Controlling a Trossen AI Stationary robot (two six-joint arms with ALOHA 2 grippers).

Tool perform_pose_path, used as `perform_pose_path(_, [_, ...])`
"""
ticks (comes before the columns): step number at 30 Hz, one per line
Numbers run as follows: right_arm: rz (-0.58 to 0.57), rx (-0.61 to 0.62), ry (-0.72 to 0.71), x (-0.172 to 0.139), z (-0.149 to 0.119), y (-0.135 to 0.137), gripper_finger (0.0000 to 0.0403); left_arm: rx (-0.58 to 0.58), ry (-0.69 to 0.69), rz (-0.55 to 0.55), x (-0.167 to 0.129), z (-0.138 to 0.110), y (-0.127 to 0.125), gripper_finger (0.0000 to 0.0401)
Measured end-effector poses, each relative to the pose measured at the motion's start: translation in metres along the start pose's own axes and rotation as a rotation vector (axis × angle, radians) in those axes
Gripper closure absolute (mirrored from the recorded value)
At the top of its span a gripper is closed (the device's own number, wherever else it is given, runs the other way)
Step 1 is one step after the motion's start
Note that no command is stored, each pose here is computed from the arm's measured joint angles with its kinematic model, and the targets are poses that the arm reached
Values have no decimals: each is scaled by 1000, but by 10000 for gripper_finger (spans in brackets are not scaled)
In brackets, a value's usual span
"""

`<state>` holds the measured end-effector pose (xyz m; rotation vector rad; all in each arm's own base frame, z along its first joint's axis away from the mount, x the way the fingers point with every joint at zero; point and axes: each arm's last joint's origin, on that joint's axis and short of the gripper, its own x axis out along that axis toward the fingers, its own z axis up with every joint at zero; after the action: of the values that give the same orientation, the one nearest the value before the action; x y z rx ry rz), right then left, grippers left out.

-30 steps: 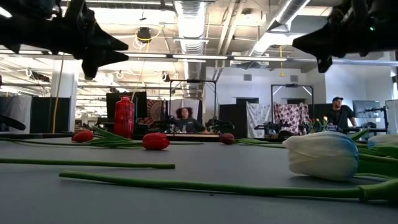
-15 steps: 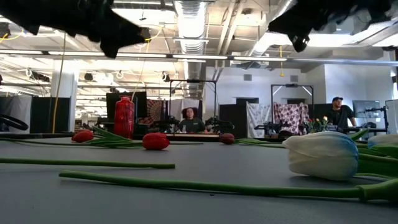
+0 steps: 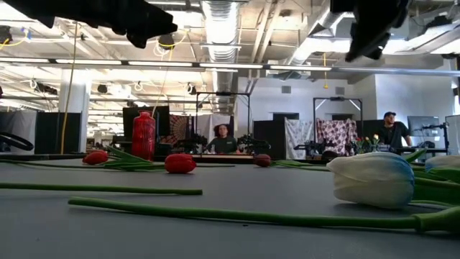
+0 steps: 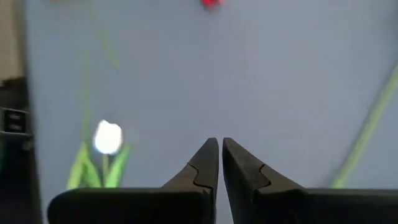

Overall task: Sort flowers into vase by color
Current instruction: Put the top white tulip into the yellow vase

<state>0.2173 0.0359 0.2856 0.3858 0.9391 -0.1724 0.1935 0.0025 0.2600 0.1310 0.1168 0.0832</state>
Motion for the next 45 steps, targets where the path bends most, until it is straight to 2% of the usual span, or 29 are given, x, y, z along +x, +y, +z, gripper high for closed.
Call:
perform_pose_path(4, [-77, 60, 94, 11, 0, -12, 331, 68, -15, 5, 2, 1, 0, 246])
perform_pose_path(13, [-185, 55, 171, 42, 19, -49, 213, 125, -10, 2, 5, -1, -1, 246])
perform_pose_path(17, [-229, 94, 185, 59, 28, -67, 185, 150, -3, 1, 6, -2, -1, 246])
perform_pose_path(27, [-323, 160, 363, 110, 26, -101, 189, 185, -8, 28, 6, -1, 0, 246])
perform_pose_path(36, [-367, 240, 422, 123, 24, -129, 203, 142, 18, 23, 8, -4, -1, 246])
perform_pose_path(38, [-358, 206, 424, 121, 25, -132, 205, 142, 41, 18, 10, -7, -1, 246])
perform_pose_path(41, [-327, 76, 435, 117, 26, -135, 207, 122, 80, 12, 12, -12, -2, 246])
perform_pose_path(45, [-259, -219, 466, 116, 28, -135, 207, 108, 116, 8, 13, -16, -2, 246])
